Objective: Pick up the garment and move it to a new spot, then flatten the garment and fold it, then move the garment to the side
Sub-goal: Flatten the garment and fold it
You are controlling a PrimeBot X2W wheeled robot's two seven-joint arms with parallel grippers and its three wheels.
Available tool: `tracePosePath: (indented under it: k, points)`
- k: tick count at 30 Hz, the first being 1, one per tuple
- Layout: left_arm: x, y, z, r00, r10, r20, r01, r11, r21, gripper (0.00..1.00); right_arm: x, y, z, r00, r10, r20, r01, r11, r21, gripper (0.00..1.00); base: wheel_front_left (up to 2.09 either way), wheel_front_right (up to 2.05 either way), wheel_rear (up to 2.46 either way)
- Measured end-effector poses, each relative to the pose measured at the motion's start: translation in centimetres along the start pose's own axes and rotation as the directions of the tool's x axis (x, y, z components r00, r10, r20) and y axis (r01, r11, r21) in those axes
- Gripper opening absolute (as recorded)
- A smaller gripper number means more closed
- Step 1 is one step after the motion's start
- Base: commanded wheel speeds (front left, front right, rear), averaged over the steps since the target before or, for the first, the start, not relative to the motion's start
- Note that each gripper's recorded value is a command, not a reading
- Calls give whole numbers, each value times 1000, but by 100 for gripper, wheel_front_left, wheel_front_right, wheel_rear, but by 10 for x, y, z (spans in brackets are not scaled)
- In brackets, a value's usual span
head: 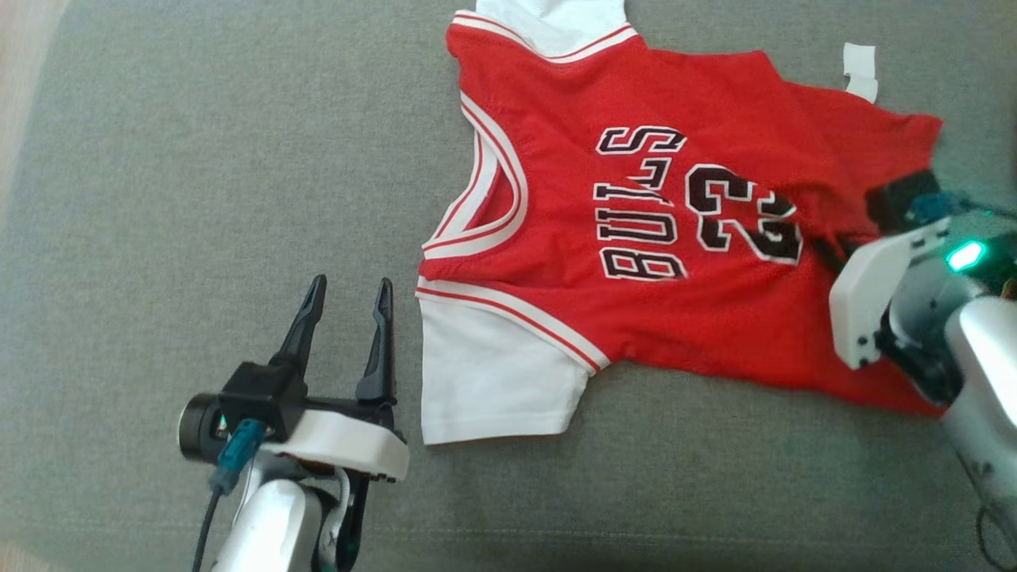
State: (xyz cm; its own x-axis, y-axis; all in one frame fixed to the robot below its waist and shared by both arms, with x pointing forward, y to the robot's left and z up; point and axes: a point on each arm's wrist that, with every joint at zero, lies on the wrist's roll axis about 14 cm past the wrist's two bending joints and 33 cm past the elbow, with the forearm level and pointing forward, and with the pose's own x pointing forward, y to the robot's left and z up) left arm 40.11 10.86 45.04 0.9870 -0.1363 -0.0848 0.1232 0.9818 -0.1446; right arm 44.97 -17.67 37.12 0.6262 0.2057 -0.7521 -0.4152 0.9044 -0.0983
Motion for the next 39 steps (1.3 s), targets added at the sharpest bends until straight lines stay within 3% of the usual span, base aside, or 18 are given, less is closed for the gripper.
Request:
tracePosePath:
  k: [10,16,17,18,19,27,33,39]
  points:
    - [6,5,0,1000,10,1,-10,1000,3,100,15,-21,77,981,-61,187,68,997,-33,0,0,0,0]
    - [6,8,-4,1000,19,-9,-19,1000,4,100,35,-18,80,985,-64,161,67,998,-19,0,0,0,0]
    - [6,8,-4,1000,20,-9,-20,1000,5,100,37,-18,79,985,-64,162,67,998,-16,4,0,0,0]
    - [6,9,-4,1000,21,-8,-21,1000,6,100,40,-18,79,984,-66,165,69,998,-12,41,0,0,0]
    - [6,9,-3,1000,23,-6,-23,1000,7,100,42,-19,79,983,-70,168,72,997,-10,100,0,0,0]
    - [8,3,15,999,5,47,-6,1000,7,100,25,-21,107,933,-89,350,87,996,23,100,0,0,0]
    - [8,-13,35,994,-44,105,43,999,12,100,-19,-39,134,812,-161,561,105,986,131,100,0,0,0]
    - [-3,-26,45,988,-81,132,80,997,16,100,-55,-31,108,729,-227,646,81,965,248,100,0,0,0]
